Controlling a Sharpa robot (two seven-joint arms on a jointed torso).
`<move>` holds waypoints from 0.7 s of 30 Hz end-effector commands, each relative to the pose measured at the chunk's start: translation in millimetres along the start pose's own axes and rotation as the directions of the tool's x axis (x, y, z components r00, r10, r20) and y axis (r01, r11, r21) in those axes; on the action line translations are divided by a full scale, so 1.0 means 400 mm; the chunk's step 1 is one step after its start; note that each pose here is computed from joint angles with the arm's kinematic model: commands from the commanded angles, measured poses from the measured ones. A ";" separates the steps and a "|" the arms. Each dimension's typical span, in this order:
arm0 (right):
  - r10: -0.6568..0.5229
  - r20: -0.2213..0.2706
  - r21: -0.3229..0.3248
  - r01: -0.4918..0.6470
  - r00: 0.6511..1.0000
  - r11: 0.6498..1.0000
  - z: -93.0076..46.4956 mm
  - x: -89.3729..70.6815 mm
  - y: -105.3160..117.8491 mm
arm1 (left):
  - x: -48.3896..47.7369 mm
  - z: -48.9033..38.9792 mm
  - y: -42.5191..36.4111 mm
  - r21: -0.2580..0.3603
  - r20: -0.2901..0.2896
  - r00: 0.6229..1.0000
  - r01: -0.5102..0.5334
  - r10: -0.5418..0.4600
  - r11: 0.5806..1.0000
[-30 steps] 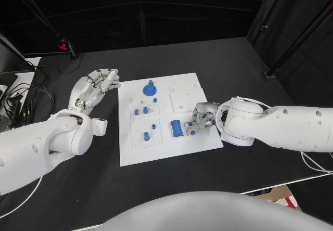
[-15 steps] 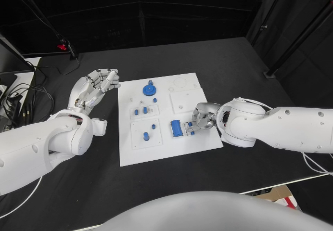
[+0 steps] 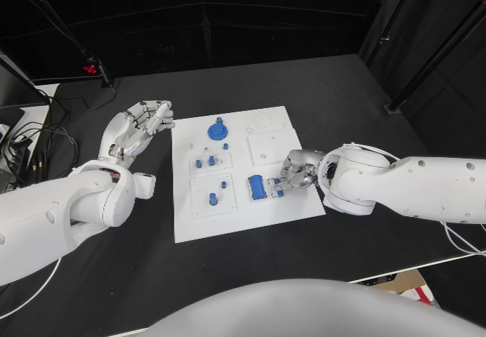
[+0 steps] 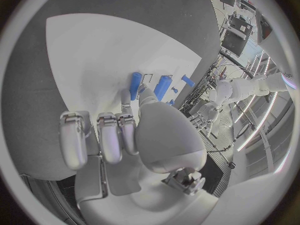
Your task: Assemble the parts on the task board
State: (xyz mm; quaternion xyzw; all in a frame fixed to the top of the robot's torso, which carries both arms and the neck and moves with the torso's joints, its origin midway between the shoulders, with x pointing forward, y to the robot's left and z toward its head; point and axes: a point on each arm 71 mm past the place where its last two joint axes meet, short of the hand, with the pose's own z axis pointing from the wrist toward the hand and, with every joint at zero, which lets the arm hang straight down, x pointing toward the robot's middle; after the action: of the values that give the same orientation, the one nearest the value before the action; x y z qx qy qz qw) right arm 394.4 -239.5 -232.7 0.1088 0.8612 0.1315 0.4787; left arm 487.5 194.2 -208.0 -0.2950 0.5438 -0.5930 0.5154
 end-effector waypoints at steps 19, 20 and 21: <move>-0.054 0.000 0.044 0.054 0.999 0.998 0.001 0.006 -0.020 | 0.002 0.000 -0.006 0.024 -0.008 1.000 0.008 -0.008 1.000; -0.056 0.001 0.045 0.055 0.998 0.997 0.001 0.006 -0.020 | 0.002 0.000 -0.006 0.024 -0.008 1.000 0.008 -0.008 1.000; -0.056 0.001 0.045 0.056 0.998 0.997 0.001 0.006 -0.020 | 0.002 0.000 -0.006 0.024 -0.009 1.000 0.008 -0.008 1.000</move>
State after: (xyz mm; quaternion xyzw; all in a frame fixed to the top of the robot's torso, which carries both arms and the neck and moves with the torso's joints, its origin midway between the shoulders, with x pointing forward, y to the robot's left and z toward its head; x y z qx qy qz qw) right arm 394.6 -241.9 -232.6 0.1006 0.8591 0.1213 0.4870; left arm 487.2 194.4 -208.2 -0.2952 0.5441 -0.5933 0.5146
